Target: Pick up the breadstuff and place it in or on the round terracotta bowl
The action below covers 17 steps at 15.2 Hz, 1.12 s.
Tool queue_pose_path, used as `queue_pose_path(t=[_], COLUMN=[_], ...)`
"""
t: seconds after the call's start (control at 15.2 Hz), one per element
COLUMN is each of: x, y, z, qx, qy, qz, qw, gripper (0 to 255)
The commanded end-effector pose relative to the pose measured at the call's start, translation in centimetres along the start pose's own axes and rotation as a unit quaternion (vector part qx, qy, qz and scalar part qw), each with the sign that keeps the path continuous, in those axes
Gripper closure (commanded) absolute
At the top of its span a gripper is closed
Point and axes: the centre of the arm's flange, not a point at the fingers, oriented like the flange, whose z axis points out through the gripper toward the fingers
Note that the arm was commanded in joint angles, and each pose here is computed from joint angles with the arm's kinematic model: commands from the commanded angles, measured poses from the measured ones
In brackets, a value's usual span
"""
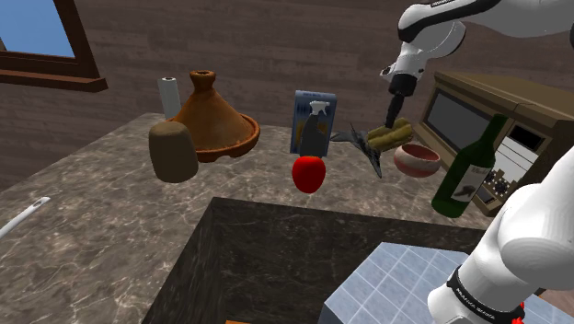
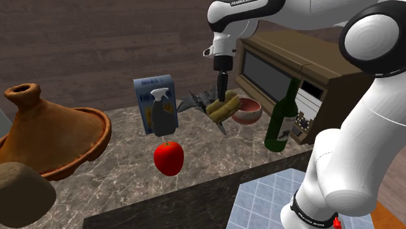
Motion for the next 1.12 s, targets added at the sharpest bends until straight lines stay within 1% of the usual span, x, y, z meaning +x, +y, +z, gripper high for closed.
queue_pose_path(t=[0.0, 1.06], x=[-0.9, -14.4], y=[0.6, 13.1], z=[-1.0, -10.9], qx=[0.000, 0.000], qy=[0.000, 0.000], qz=[0.000, 0.000], qw=[1.0000, 1.0000], gripper=[255, 255])
